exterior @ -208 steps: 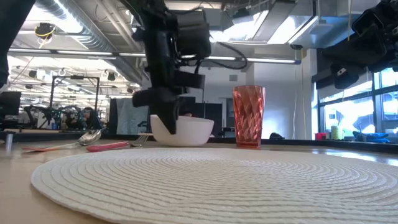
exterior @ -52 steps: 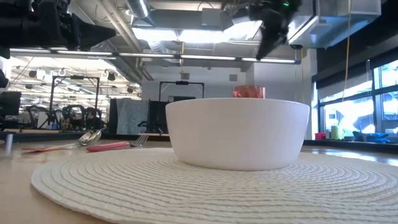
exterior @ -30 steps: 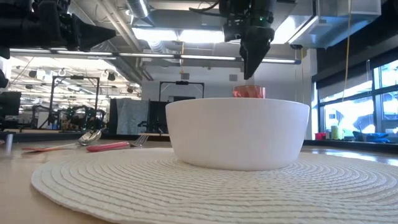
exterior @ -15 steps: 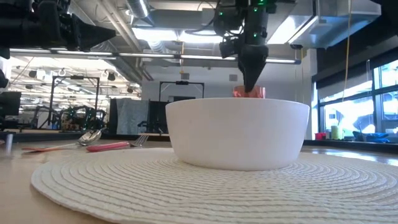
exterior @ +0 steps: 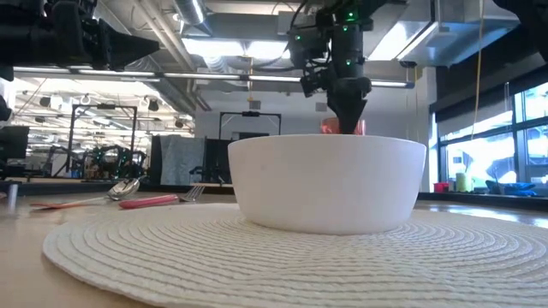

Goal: Pick & Place Utensil
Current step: Put the orange cup on the white mat to the top right of the white bowl

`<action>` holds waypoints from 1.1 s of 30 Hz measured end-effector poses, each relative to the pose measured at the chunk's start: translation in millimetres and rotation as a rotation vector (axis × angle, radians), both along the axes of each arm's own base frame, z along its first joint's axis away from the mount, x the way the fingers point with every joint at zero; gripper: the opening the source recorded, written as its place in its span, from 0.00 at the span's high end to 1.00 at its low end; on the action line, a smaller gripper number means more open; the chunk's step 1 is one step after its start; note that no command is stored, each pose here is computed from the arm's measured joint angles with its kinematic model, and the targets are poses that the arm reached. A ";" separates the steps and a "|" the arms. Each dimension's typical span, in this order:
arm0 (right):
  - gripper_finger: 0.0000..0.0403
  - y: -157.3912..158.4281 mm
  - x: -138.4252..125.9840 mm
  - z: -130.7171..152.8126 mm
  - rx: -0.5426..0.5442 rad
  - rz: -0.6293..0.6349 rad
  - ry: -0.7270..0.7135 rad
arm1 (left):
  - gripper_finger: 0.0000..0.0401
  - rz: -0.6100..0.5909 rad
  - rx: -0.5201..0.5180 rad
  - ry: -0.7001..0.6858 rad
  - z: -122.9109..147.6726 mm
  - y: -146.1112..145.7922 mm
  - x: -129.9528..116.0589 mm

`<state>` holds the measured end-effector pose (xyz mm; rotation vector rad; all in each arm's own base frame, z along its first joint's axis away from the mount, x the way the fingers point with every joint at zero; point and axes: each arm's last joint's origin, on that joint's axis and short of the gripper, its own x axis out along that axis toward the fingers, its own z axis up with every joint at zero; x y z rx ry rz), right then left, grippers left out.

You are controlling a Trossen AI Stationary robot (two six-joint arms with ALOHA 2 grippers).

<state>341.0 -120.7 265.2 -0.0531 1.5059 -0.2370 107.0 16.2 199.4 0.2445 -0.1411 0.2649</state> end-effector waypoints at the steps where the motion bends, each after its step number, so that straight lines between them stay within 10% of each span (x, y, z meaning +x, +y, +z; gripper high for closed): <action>1: 0.75 0.0 -0.1 0.0 0.000 0.001 0.001 | 0.99 0.000 0.000 0.000 0.0 0.0 0.0; 5: 0.96 0.8 -2.1 -0.2 0.008 0.010 0.024 | 1.00 0.000 0.000 0.000 0.0 0.0 0.0; 16: 0.97 20.8 -13.6 17.8 0.013 0.044 0.044 | 0.99 0.000 0.000 0.000 0.0 0.0 0.0; 33: 0.97 153.3 -48.4 66.2 0.050 0.195 -0.022 | 1.00 -0.003 -0.017 -0.004 0.0 0.0 0.0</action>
